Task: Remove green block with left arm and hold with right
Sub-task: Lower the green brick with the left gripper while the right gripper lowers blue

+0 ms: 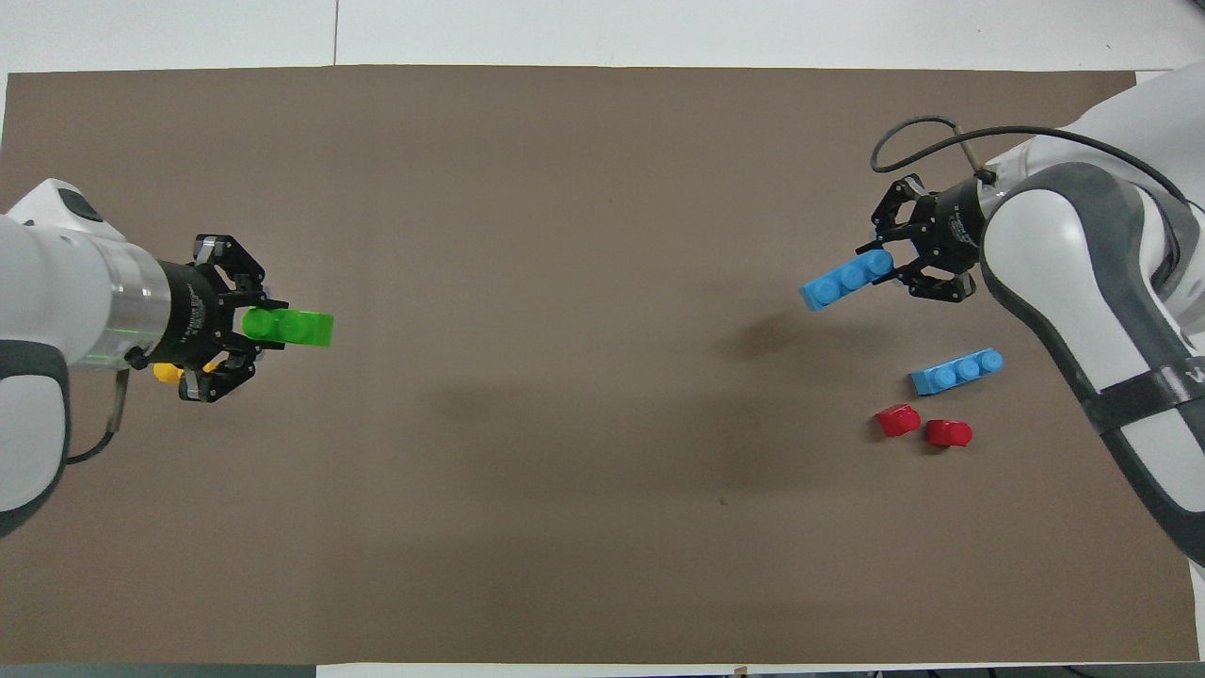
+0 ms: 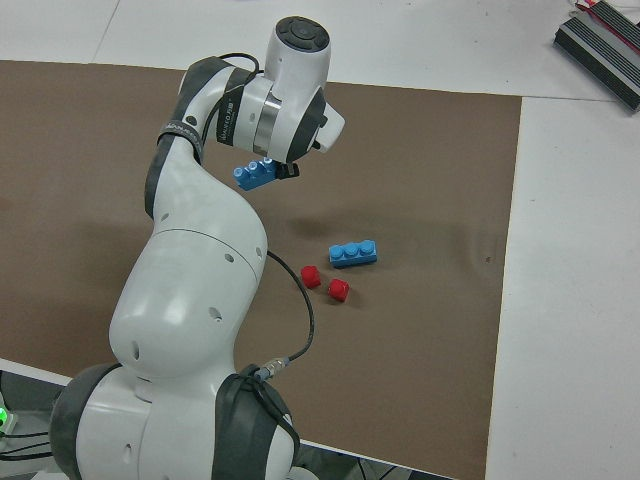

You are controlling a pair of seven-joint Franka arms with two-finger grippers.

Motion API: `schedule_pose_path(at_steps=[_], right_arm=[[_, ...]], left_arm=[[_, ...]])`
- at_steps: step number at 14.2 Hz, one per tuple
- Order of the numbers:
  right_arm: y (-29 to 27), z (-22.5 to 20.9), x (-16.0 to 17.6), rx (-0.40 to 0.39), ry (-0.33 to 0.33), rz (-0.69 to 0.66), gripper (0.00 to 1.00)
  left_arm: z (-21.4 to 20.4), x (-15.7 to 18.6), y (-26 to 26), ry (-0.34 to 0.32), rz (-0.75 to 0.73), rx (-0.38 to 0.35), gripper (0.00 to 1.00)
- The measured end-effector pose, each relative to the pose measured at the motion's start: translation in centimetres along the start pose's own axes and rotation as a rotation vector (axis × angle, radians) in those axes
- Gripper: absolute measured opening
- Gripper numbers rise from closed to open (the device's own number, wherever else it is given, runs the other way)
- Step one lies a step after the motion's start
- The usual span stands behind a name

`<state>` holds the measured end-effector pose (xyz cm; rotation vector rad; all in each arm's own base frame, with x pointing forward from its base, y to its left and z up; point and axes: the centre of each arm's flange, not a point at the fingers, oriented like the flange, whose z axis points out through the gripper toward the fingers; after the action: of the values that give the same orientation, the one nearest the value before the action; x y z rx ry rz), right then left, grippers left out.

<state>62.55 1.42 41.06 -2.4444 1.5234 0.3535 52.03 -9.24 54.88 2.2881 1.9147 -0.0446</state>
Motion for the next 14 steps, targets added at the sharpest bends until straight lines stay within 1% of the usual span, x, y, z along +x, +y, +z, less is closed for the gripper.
schedule_pose_path(at_steps=[3, 6, 8, 11, 14], right_arm=[[4.1, 1.0, 5.2, -0.027, -0.019, 0.010, 0.35], [7.2, 3.0, 9.2, -0.041, -0.041, 0.005, 0.35], [7.5, 5.3, 10.0, -0.042, -0.034, 0.012, 0.35], [7.1, 8.2, 9.7, -0.041, -0.035, 0.013, 0.35], [6.9, 8.9, 9.7, -0.026, -0.054, 0.028, 0.35]], left_arm=[[0.4, 5.3, 0.0, -0.008, 0.022, -0.021, 0.34], [4.1, 9.0, 1.1, 0.006, 0.045, -0.022, 0.34], [7.3, 11.1, 2.3, 0.017, 0.054, -0.023, 0.34], [11.8, 13.9, 3.5, 0.033, 0.072, -0.023, 0.34], [14.8, 16.3, 4.4, 0.049, 0.094, -0.022, 0.34]])
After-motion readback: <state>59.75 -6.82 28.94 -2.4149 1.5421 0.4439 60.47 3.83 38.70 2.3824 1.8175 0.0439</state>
